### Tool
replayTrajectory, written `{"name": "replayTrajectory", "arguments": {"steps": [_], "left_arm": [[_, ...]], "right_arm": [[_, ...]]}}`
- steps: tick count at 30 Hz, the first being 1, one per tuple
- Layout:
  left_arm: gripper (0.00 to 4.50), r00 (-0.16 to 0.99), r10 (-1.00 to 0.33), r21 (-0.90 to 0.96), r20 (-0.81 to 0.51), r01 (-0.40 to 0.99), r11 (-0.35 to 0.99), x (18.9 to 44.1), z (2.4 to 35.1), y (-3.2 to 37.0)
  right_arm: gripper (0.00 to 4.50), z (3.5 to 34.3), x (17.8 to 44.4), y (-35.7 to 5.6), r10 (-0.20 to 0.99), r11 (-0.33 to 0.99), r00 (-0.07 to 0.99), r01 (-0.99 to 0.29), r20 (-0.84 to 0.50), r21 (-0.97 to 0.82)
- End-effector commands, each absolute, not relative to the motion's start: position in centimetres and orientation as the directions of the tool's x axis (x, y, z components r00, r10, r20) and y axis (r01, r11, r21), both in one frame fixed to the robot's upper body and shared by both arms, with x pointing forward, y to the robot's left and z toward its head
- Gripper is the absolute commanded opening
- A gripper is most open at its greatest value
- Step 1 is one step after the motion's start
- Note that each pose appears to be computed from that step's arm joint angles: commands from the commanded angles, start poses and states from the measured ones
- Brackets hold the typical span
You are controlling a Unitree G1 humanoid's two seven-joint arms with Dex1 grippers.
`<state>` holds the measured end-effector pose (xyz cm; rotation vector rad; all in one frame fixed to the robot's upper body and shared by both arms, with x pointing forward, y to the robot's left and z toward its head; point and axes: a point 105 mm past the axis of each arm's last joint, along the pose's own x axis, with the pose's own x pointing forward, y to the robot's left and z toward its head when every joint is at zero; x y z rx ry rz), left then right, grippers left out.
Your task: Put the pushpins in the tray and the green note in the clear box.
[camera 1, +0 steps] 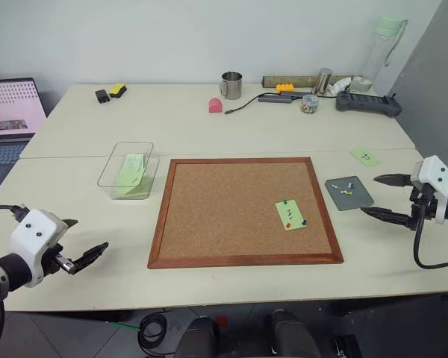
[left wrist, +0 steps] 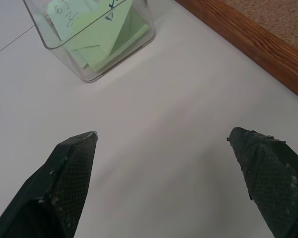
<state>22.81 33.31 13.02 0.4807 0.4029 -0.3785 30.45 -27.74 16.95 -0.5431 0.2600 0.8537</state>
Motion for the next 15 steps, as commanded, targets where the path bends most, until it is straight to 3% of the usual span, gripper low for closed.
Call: {"name": "replayTrajectory", "arguments": {"steps": [1,11,15], "left_arm": [[4.5,0.875,-0.259,0.401,-0.408,0.427,0.811,23.0,14.3,33.3],[4.5,0.847,-0.37,0.363,-0.381,0.505,0.783,23.9,15.9,30.8],[4.5,0.773,-0.49,0.319,-0.403,0.62,0.717,23.9,16.6,28.5]], "right_arm": [[4.46,18.2,30.8,-27.2,0.65,0.525,0.654,-0.755,-0.386,-0.393],[4.46,18.0,30.0,-25.8,0.679,0.533,0.641,-0.765,-0.357,-0.361],[4.46,18.1,29.4,-23.9,0.706,0.515,0.62,-0.781,-0.343,-0.353]]}}
